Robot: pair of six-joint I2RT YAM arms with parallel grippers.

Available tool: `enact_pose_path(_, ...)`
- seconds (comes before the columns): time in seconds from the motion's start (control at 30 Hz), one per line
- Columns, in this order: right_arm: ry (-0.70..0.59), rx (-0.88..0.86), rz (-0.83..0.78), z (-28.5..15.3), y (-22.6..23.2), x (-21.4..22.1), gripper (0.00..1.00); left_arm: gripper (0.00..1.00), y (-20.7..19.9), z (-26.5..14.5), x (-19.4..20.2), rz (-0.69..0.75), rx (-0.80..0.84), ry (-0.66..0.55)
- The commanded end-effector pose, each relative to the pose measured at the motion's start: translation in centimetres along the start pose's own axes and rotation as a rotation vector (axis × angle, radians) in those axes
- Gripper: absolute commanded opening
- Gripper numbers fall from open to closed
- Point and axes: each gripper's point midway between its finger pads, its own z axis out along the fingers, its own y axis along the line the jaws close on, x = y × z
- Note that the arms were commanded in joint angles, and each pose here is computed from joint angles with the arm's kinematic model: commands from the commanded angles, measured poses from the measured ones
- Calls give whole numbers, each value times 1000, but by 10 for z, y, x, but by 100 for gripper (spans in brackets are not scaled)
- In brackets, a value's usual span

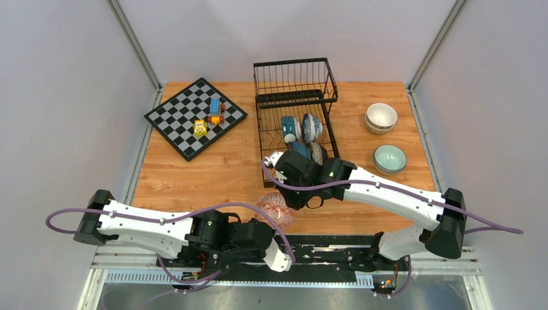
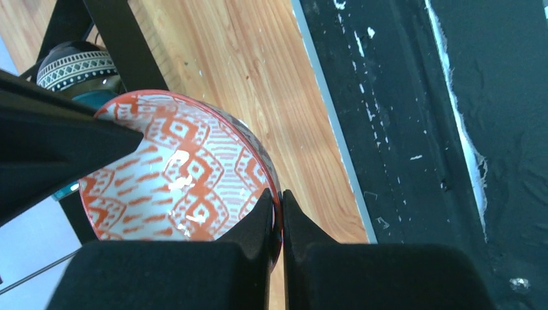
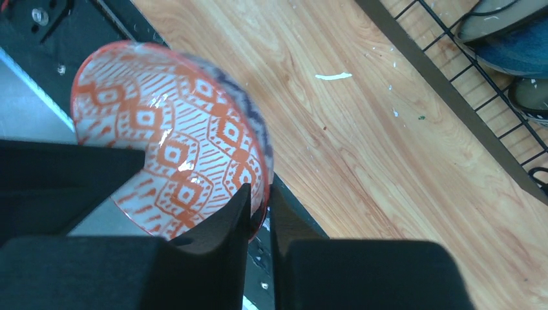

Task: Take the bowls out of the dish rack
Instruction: Place the bowl at the center of the board.

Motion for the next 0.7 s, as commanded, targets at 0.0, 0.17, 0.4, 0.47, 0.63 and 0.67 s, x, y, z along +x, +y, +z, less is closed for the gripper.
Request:
enact_pose_path(0.0, 48, 22, 12, 8, -1, 11, 9, 0, 7, 2, -3, -30, -55, -8)
enact_pose_path(0.17, 14, 32, 53, 9, -1, 6, 0, 0, 13, 2, -2, -90, -102, 2)
enact_pose_path(0.4, -88, 123, 102, -4, -17, -9, 0, 37, 25, -2, -4, -215, -186, -10)
enact_pose_path(0.47, -114, 146, 116, -10, -22, -10, 0, 54, 31, -7, -6, -262, -223, -32)
enact_pose_path(0.63, -180, 187, 175, -27, -40, -11, 0, 100, 61, -31, -9, -456, -394, -103)
enact_pose_path(0.67, -193, 197, 187, -31, -44, -9, 0, 100, 71, -38, -4, -509, -461, -97)
